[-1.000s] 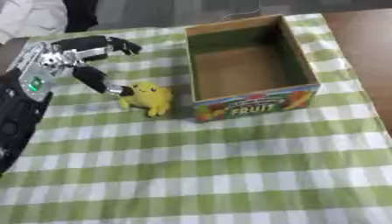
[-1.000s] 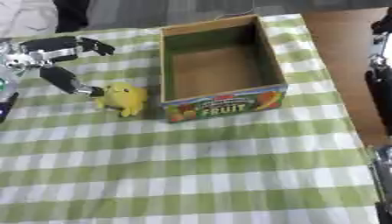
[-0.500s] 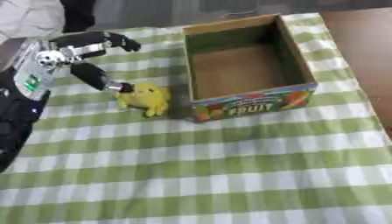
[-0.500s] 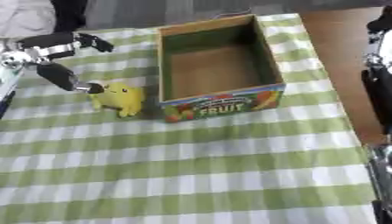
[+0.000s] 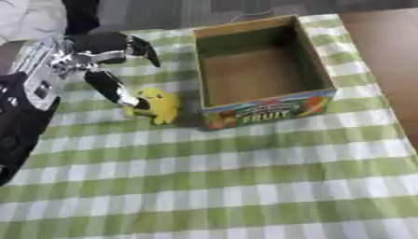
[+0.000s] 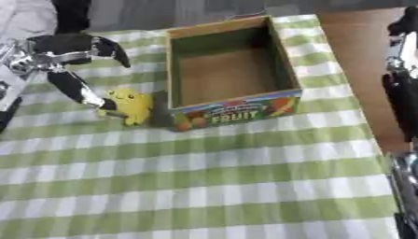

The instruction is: Pick up objects on the table and place them in the box.

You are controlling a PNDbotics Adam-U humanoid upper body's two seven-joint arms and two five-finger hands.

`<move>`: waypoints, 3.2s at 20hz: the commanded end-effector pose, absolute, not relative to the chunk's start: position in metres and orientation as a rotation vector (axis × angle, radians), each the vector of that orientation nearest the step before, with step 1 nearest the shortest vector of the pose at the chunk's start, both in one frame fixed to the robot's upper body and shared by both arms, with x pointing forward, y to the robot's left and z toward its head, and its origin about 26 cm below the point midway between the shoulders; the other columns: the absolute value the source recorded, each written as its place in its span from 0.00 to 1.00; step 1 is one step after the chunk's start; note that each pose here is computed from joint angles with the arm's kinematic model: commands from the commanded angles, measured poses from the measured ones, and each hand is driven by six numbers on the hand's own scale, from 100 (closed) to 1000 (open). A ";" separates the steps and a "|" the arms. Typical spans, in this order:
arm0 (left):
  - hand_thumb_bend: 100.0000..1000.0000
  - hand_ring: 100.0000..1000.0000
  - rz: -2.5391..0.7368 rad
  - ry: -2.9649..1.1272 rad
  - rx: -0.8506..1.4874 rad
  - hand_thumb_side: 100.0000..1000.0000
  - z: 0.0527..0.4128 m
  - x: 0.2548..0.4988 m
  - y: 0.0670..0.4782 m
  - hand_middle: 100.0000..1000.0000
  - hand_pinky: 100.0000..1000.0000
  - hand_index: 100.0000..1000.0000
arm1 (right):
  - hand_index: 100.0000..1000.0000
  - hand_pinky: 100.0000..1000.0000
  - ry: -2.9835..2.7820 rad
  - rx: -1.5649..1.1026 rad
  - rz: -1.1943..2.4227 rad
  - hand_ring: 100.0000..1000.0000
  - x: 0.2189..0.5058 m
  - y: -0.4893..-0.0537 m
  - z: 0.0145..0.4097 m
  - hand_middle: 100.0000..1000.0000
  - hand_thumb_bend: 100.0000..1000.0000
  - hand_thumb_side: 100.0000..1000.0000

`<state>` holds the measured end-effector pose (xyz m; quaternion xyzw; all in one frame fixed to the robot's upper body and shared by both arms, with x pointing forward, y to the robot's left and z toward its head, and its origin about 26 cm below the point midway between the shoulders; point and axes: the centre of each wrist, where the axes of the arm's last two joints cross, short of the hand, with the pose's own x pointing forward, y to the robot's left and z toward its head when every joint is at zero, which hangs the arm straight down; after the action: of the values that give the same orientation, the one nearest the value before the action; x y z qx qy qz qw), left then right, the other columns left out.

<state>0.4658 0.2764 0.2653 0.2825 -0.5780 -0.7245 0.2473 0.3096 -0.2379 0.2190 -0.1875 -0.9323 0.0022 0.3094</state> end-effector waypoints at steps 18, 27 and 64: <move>0.44 0.91 -2.557 -1.069 0.833 0.46 0.264 0.470 0.274 0.82 0.94 0.89 | 0.84 0.77 -2.501 -0.489 0.012 0.81 0.307 -0.239 0.228 0.48 0.00 0.54; 0.36 0.90 -2.542 -1.087 0.859 0.45 0.256 0.474 0.274 0.80 0.93 0.86 | 0.85 0.77 -2.500 -0.488 0.011 0.82 0.307 -0.239 0.228 0.48 0.00 0.54; 0.00 0.58 -2.378 -1.399 0.958 0.27 0.256 0.467 0.288 0.39 0.78 0.51 | 0.85 0.77 -2.492 -0.488 0.012 0.82 0.306 -0.240 0.226 0.48 0.00 0.54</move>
<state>0.4703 0.2751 0.2370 0.3342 -0.5144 -0.7781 0.1349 0.3096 -0.2379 0.2191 -0.1832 -0.9329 0.0022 0.3100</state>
